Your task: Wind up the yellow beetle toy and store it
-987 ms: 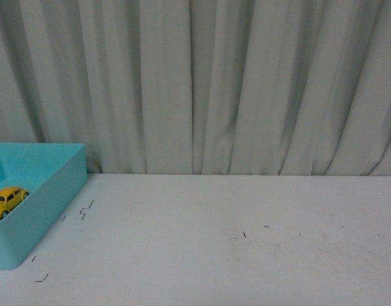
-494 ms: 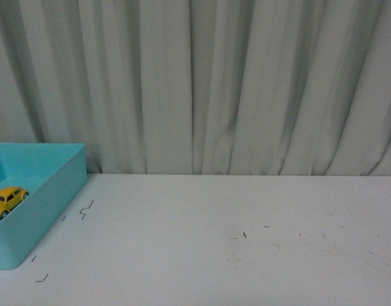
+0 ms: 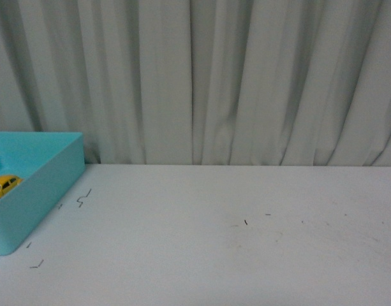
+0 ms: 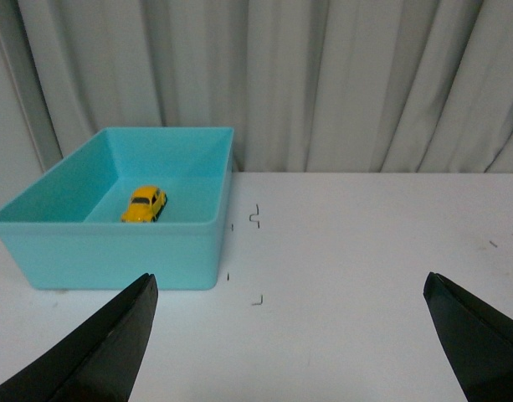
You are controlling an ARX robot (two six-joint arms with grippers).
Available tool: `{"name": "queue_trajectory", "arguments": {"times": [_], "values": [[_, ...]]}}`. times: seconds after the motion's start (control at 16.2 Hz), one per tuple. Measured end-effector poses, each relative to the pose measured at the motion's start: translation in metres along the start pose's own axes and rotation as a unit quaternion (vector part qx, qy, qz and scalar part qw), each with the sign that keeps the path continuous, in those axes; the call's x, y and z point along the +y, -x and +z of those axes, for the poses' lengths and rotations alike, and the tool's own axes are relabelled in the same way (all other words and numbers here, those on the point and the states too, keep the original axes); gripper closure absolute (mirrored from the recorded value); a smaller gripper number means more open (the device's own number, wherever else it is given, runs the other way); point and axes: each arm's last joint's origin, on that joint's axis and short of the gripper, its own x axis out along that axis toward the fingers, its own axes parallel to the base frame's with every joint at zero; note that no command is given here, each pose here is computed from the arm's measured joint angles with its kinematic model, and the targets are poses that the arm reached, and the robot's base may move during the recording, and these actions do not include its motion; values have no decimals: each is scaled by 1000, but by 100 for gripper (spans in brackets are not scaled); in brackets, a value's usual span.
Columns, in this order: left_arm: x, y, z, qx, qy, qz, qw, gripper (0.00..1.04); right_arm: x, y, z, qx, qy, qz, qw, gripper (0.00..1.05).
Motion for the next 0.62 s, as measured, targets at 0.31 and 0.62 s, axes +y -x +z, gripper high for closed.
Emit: {"name": "queue_trajectory", "arguments": {"times": [0.31,0.62], "values": [[0,0,0,2,1,0,1000,7,0,0,0,1,0,0,1000,7],[0,0,0,2,0,-1,1000,7,0,0,0,0,0,0,1000,7]]}}
